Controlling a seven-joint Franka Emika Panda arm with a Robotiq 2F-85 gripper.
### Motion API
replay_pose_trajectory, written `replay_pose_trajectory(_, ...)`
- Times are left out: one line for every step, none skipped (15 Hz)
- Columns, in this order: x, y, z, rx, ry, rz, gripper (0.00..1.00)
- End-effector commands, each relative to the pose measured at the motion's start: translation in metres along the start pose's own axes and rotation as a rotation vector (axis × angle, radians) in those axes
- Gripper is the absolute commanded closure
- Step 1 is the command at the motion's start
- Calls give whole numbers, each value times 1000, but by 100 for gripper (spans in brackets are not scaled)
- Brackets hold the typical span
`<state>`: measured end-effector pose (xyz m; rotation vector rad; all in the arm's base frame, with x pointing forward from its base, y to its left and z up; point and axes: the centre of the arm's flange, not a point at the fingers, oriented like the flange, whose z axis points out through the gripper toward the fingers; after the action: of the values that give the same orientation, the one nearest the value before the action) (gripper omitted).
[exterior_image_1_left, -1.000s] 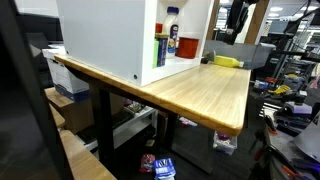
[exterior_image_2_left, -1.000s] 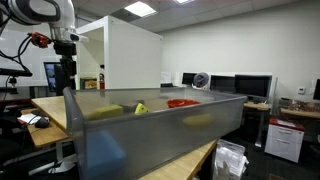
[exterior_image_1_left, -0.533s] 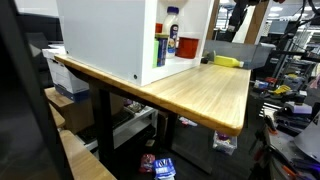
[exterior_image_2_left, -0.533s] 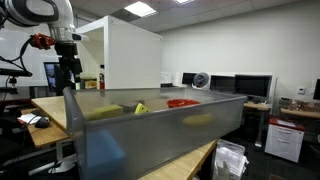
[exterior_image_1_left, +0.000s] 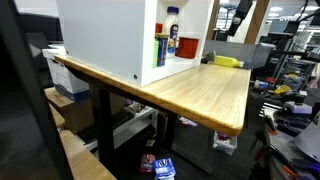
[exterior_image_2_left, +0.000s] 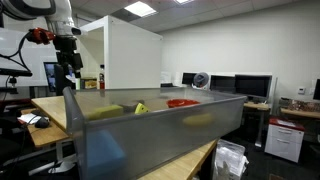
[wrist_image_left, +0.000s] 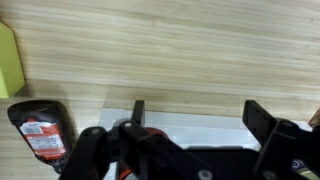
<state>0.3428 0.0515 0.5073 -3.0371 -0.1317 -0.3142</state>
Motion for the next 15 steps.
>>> replay_pose_trajectory(-19, 5, -27, -61, 2, -19, 0)
replay_pose_trajectory(-22, 6, -32, -82, 1, -18, 0)
replay_pose_trajectory(-26, 7, -37, -99, 2, -19, 0)
replay_pose_trajectory(-30, 9, -43, -111, 1, -18, 0)
replay_pose_trajectory(-33, 10, -47, -121, -1, -16, 0)
replay_pose_trajectory(-35, 12, -52, -132, -4, -12, 0)
replay_pose_trajectory(-39, 15, -56, -144, -9, -6, 0)
replay_pose_trajectory(-41, 16, -58, -153, -13, -2, 0)
replay_pose_trajectory(-43, 17, -59, -159, -19, 4, 0)
replay_pose_trajectory(-44, 19, -59, -169, -27, 14, 0)
replay_pose_trajectory(-45, 21, -60, -172, -35, 22, 0)
replay_pose_trajectory(-46, 23, -59, -174, -44, 32, 0)
replay_pose_trajectory(-44, 26, -58, -169, -53, 52, 0)
replay_pose_trajectory(-43, 27, -57, -166, -56, 60, 0)
replay_pose_trajectory(-42, 28, -56, -157, -56, 71, 0)
